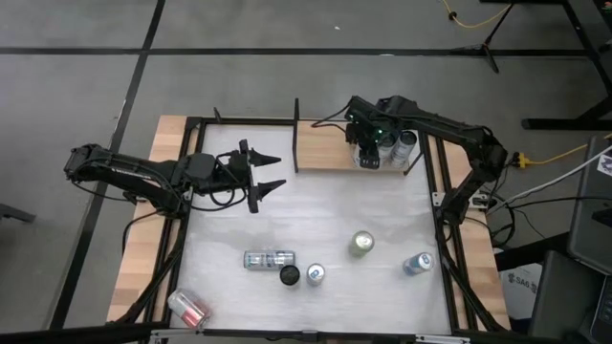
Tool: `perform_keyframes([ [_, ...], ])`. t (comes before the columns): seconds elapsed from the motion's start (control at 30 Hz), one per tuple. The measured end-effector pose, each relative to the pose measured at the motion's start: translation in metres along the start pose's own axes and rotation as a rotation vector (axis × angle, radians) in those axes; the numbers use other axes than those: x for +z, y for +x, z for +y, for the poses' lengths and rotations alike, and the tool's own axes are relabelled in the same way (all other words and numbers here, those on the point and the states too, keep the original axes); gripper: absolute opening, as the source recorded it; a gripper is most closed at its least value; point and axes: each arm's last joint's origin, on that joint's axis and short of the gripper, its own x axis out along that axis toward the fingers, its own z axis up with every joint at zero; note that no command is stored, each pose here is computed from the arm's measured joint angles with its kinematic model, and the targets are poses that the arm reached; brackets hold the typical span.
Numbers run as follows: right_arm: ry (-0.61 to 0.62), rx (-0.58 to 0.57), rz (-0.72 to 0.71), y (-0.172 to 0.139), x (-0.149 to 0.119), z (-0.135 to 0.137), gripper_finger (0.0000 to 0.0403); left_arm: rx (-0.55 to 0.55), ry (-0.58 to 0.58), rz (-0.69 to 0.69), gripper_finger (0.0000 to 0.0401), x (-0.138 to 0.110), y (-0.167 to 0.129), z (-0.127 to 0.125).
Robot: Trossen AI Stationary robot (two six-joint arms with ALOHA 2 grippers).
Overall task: Place canned beverage on shelf
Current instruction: Put the white-blue soda can on the shelf aligned with the other white-blue soda cans
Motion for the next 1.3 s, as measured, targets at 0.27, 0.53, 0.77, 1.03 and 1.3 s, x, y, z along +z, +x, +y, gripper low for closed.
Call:
perform_keyframes([
  [0.27, -0.005, -0.014, -0.012, 0.0006, 0.0013, -0.0008, 0.0254, 0.0, 0.0, 0.0, 0.0283, -0.0001, 0.0, 0.0],
  [0.53, -0.005, -0.026, -0.032, 0.0013, 0.0035, -0.0018, 0.0254, 0.0, 0.0, 0.0, 0.0283, -0.0001, 0.0, 0.0],
  [0.77, -0.005, -0.026, -0.031, 0.0015, 0.0036, -0.0018, 0.0264, 0.0, 0.0, 0.0, 0.0283, -0.0001, 0.0, 0.0],
  [1.03, -0.006, -0.029, -0.029, 0.0019, 0.0036, -0.0019, 0.0291, 0.0, 0.0, 0.0, 0.0283, -0.0001, 0.0, 0.0],
  [1.3, -0.005, -0.048, -0.026, 0.002, 0.0038, -0.0026, 0.0296, 0.0, 0.0, 0.0, 0.0283, -0.0001, 0.0, 0.0],
])
